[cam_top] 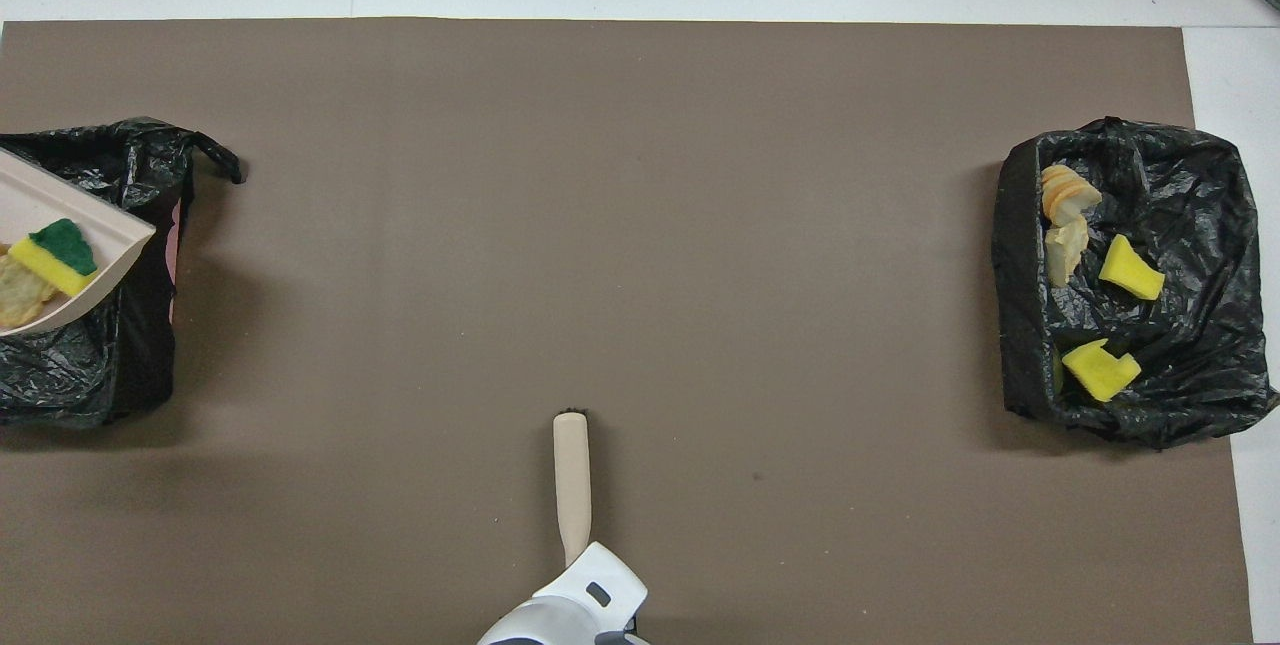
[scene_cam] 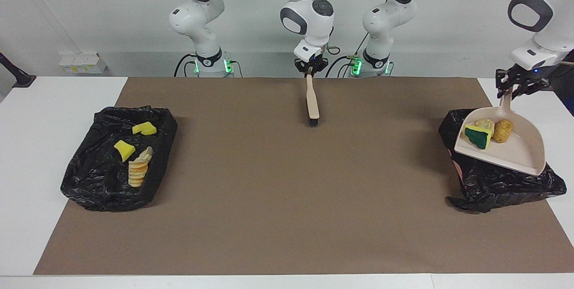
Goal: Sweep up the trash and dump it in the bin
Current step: 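Tip the dustpan into the black bag with the left gripper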
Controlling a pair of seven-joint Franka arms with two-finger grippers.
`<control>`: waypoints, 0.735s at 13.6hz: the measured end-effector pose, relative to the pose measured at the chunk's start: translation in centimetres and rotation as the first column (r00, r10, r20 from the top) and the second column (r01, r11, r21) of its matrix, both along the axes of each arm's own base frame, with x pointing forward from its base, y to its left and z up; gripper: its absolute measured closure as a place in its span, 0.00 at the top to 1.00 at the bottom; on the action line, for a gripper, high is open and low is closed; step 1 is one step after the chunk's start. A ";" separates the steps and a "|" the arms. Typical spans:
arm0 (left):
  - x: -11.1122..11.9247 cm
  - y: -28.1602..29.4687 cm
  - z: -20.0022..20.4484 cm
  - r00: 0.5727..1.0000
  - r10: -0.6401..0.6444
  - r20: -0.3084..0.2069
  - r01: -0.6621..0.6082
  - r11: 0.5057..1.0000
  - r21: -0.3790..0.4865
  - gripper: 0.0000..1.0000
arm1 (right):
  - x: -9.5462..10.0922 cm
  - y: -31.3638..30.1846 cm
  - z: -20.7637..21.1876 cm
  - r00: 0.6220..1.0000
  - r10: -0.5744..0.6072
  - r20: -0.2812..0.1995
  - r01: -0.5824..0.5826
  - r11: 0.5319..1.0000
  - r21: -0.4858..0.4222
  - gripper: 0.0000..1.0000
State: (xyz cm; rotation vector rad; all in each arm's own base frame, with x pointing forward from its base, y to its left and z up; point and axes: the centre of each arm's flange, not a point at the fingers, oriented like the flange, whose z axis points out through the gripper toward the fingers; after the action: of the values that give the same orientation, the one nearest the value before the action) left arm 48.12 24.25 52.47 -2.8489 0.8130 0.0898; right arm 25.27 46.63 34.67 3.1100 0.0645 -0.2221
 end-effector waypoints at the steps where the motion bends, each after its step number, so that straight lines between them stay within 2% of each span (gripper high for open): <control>1: 0.2 0.9 0.3 1.000 -0.024 -0.018 0.025 0.998 0.051 0.31 | 0.1 -0.1 -0.4 1.000 -0.001 0.000 0.001 1.000 0.001 0.26; 4: 1.5 4.4 1.4 0.983 -0.158 -0.097 0.175 0.964 0.202 0.31 | 0.7 -0.5 -0.5 1.000 0.003 0.000 -0.003 1.000 0.004 0.26; 8: 4.0 4.9 2.1 0.934 -0.274 -0.229 0.338 0.885 0.320 0.31 | 0.8 -0.5 -0.5 1.000 0.002 0.000 -0.002 1.000 0.004 0.30; 10: 4.9 3.7 2.2 0.896 -0.327 -0.301 0.424 0.831 0.359 0.31 | 1.1 -0.4 -0.3 1.000 -0.002 0.002 0.002 1.000 0.008 0.45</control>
State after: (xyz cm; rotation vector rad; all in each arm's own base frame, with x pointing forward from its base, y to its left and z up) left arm 53.01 27.98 54.70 -2.2541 1.2236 0.4826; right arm 26.39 46.19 34.35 3.1187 0.0618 -0.2190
